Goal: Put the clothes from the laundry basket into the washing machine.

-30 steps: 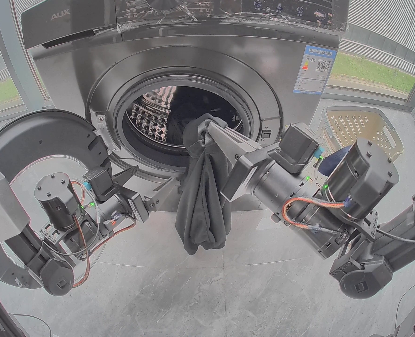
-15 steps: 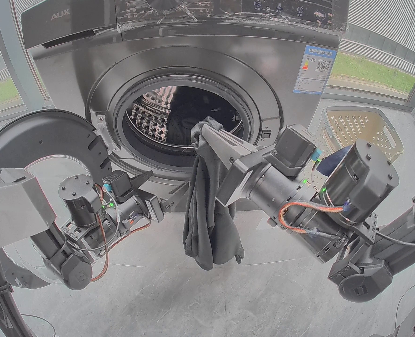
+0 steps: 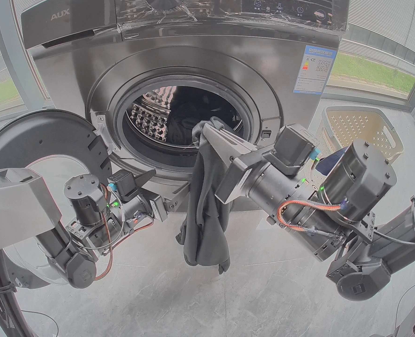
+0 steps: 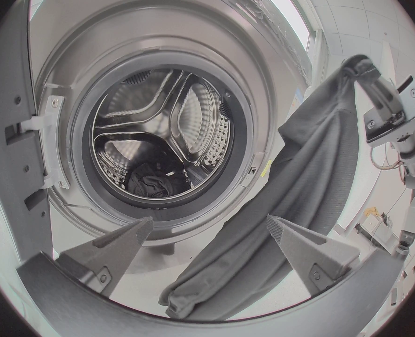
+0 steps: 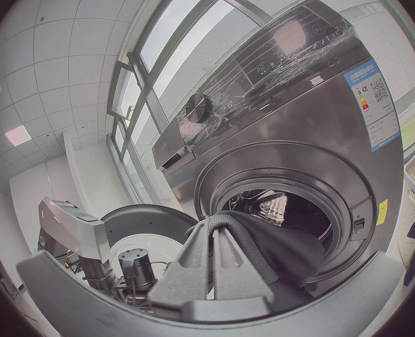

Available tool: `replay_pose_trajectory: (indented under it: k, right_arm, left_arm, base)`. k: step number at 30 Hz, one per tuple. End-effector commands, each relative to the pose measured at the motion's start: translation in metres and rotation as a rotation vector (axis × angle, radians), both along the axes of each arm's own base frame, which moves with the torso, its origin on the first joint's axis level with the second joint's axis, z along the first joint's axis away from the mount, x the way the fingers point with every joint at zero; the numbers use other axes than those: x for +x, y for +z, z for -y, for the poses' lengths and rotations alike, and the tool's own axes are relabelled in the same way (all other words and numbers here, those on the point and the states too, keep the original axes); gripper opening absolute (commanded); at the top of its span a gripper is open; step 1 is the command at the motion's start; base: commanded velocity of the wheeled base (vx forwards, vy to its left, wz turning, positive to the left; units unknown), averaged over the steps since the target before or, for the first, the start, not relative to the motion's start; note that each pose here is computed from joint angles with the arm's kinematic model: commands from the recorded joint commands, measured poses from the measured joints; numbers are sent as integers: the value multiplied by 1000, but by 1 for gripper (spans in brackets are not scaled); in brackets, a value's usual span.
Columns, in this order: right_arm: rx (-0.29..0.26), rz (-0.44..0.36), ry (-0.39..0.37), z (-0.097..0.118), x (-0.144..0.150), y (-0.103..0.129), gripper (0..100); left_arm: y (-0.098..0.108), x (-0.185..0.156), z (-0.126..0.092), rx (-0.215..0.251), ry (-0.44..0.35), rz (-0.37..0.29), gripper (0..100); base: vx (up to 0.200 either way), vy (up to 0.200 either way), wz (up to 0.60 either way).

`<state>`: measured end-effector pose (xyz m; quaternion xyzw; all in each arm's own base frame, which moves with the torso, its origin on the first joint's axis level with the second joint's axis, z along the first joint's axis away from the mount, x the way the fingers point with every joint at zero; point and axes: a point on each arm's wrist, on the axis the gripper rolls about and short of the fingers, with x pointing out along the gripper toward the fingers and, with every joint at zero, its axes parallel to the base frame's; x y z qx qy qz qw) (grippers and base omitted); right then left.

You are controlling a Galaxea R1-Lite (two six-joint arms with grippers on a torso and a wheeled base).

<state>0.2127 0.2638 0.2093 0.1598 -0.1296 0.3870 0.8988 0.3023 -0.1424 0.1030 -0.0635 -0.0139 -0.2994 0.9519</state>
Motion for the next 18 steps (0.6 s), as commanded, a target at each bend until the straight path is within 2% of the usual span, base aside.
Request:
replay_pose_trajectory:
  k: [1,4,7,8,9,10,18]
  right_arm:
    - [-2,-5,-12,-1,4,-2,0]
    - [-1,-4,-12,-2,5,-2,0]
    - [-5,-7,-13,-2,6,-3,0]
    - [-5,-7,-13,-2,6,-3,0]
    - [-2,-7,-11,-3,6,-4,0]
    - [-4,-8,-11,-4,6,-4,0]
    - [-14,-15,-9,-8,8,-9,0]
  left_arm:
    - [19,-17,-3,-14,-20,40,100]
    - [37,-25,-5,-38,-40,89,100]
    - [47,-38,-4,-44,-120,114,100]
    - [47,-38,-4,-44,-120,114,100]
    - [45,-47,-1,-37,-175,103,100]
    - [44,-48,1,-34,-188,102,100]
    - [35,-48,25,-28,-245,82,100]
  base:
    - [0,0,0]
    - [0,0,0]
    - [0,0,0]
    - [0,0,0]
    - [0,0,0]
    - [0,0,0]
    - [0,0,0]
